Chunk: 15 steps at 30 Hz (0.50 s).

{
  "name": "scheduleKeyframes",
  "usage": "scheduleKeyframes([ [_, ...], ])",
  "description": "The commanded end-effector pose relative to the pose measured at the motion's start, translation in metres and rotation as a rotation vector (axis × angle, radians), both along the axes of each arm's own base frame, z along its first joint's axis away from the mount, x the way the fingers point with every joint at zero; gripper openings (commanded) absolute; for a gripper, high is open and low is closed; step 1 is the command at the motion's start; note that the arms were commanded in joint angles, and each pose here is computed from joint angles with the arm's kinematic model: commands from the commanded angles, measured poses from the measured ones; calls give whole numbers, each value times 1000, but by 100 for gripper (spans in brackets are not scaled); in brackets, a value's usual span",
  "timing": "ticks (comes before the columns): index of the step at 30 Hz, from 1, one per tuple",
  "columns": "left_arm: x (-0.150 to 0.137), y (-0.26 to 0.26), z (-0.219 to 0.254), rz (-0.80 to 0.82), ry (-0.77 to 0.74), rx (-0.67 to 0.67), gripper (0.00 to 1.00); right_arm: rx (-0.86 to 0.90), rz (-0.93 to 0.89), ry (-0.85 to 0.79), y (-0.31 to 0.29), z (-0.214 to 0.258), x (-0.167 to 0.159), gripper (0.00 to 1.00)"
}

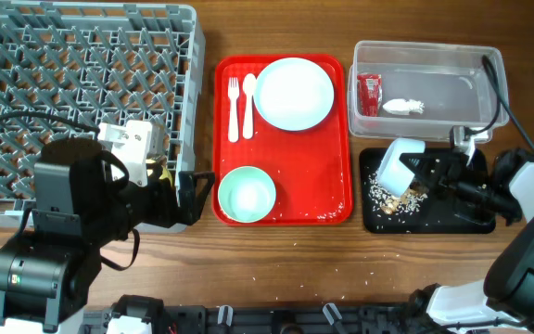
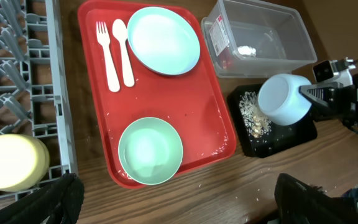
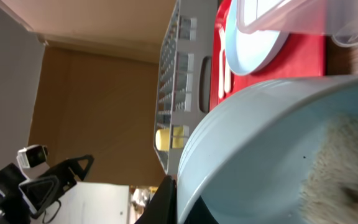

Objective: Sort waste into correct bins and load items into the dishwasher rack
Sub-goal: 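Tip the bowl to dump food scraps onto the black tray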

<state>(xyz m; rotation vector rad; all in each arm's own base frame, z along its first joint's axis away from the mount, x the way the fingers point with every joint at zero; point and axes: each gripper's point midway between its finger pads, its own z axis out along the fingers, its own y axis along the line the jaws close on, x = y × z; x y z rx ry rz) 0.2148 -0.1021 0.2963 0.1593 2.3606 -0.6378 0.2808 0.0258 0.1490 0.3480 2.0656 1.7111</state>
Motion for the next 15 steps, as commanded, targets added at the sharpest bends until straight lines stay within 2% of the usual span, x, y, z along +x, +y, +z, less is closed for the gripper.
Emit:
scheduleKeyframes([
  [1, -2, -3, 6, -9, -10, -19, 100, 5, -18, -110, -3, 10, 2, 4],
  [5, -2, -3, 6, -9, -10, -19, 100, -5, -2, -83, 1, 9, -5, 4],
  [7, -2, -3, 6, -9, -10, -19, 100, -54, 19, -174, 5, 13, -11, 4],
  [8, -2, -3, 6, -9, -10, -19, 100, 12, -6, -109, 5, 19, -10, 4],
  [10, -2, -3, 6, -9, -10, -19, 100, -39, 1, -238, 9, 31, -16, 4],
  [11, -2, -3, 6, -9, -10, -19, 100, -40, 2, -203, 6, 25, -13, 4],
  [12, -2, -3, 6, -9, -10, -19, 100, 20, -15, -85, 4, 22, -10, 4],
  [13, -2, -3, 6, -9, -10, -19, 100, 10, -7, -107, 6, 26, -13, 4],
  [14, -2, -3, 6, -9, -10, -19, 100, -63, 22, -218, 10, 33, -19, 4],
  [15, -2, -3, 6, -9, -10, -19, 100, -101, 35, -235, 9, 29, -19, 4],
])
